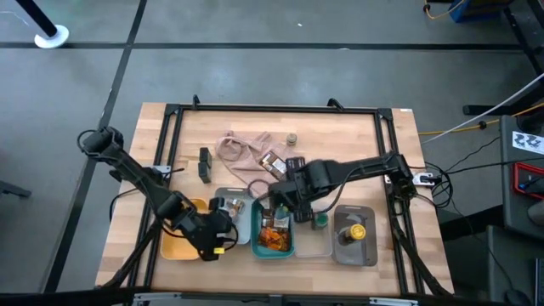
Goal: Sort spices by type
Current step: Put the brown seasoning bottle into the gray bin
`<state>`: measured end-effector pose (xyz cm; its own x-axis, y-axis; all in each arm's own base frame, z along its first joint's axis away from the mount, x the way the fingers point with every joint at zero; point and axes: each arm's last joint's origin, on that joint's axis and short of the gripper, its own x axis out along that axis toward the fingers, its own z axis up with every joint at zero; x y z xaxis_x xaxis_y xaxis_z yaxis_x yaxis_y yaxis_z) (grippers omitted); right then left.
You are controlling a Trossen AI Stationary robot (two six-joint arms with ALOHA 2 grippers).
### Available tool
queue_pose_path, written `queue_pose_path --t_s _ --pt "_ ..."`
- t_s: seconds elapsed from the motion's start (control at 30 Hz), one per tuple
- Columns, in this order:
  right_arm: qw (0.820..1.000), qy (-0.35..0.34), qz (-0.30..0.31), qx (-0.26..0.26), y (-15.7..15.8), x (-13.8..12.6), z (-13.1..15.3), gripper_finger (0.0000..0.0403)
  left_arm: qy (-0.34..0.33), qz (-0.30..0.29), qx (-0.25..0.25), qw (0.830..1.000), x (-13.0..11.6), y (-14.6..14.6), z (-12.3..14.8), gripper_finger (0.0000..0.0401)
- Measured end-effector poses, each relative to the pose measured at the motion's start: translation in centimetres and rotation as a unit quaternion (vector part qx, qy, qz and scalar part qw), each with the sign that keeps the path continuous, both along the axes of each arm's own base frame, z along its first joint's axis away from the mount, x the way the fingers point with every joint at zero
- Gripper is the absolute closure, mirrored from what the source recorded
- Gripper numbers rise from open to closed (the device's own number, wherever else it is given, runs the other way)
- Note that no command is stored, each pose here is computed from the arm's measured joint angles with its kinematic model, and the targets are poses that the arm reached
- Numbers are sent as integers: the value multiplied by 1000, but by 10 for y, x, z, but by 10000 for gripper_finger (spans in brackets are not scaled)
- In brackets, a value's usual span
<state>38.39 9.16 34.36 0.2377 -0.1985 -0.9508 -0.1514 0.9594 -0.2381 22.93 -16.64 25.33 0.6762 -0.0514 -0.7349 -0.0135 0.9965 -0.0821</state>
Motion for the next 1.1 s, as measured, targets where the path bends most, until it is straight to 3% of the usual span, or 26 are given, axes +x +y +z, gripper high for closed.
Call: queue_pose_path --t_s 0.33,0.7,1.1 --pt "997 -51 -58 7 -49 -17 37 169 30 39 14 999 11 15 -10 233" --pt "996 -56 -62 15 -103 -15 40 169 46 75 -5 996 19 23 -16 233" --pt "990 -84 -99 48 -168 -16 42 169 70 87 -5 994 38 15 -47 233"
